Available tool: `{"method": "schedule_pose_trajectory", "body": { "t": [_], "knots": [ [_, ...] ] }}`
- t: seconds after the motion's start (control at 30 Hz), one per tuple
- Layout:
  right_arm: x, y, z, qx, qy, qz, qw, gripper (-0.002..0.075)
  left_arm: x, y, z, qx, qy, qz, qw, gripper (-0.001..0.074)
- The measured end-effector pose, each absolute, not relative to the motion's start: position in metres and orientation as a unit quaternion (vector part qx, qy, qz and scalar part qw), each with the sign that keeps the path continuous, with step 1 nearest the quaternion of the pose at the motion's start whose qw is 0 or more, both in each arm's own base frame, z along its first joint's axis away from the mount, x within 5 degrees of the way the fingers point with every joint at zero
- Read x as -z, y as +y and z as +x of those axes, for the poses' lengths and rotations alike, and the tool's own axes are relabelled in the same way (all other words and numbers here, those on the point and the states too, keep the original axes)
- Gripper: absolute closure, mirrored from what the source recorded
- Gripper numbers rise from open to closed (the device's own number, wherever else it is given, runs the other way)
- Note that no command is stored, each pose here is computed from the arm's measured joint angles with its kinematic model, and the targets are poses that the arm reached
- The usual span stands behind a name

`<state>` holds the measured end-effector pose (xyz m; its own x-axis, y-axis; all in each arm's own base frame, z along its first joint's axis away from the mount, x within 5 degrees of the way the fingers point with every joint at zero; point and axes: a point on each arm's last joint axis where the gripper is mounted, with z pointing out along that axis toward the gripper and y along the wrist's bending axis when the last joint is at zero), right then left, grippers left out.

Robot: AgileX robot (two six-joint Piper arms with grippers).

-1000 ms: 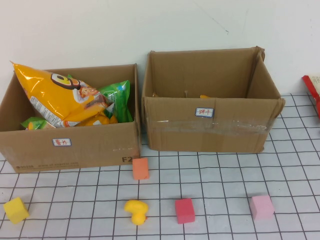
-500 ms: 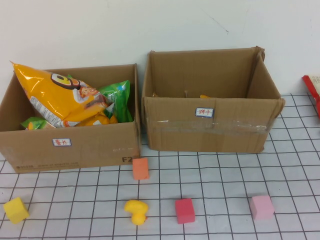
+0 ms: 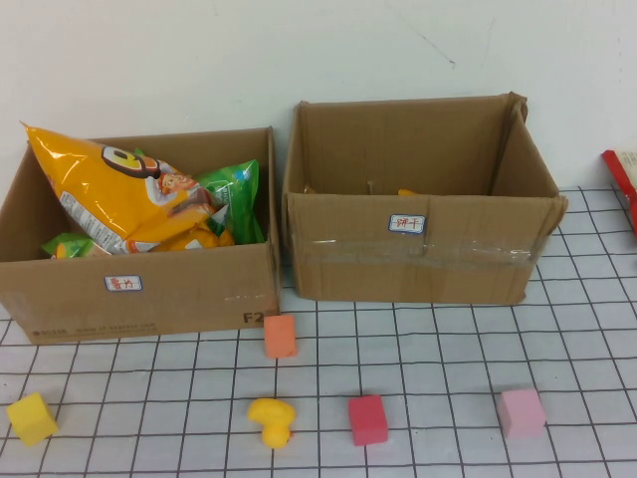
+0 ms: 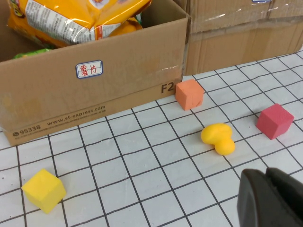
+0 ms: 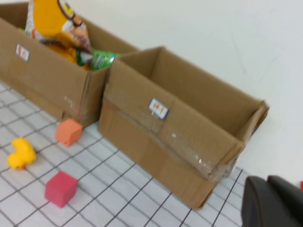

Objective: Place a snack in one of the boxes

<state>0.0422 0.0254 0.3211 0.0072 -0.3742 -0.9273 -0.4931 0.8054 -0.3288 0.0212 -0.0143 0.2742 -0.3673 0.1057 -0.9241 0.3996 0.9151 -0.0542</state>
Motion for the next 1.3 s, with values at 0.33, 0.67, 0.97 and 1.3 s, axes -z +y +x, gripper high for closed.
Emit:
{"method": "schedule_pose_trajectory", "body": {
  "t": [0.33,0.67,0.97,1.3],
  "knots": [
    [-0.266,0.017,0.052,-0.027,0.752,-0.214,0.622,0.0726,-0.274,-0.014,0.021,0.136,0.816,0.155,0.540,0.0738],
    [-0.222,-0.001,0.045,0.059,0.771,-0.061,0.631,0.0726,-0.274,-0.014,0.021,0.136,0.816,0.155,0.541,0.0738],
    [-0.187,-0.008,0.049,0.066,0.803,0.005,0.592,0.0727,-0.274,-0.014,0.021,0.136,0.816,0.155,0.541,0.0738],
    [-0.169,-0.007,0.050,0.045,0.818,0.013,0.573,0.0727,-0.274,-0.014,0.021,0.136,0.816,0.155,0.541,0.0738]
  ]
}}
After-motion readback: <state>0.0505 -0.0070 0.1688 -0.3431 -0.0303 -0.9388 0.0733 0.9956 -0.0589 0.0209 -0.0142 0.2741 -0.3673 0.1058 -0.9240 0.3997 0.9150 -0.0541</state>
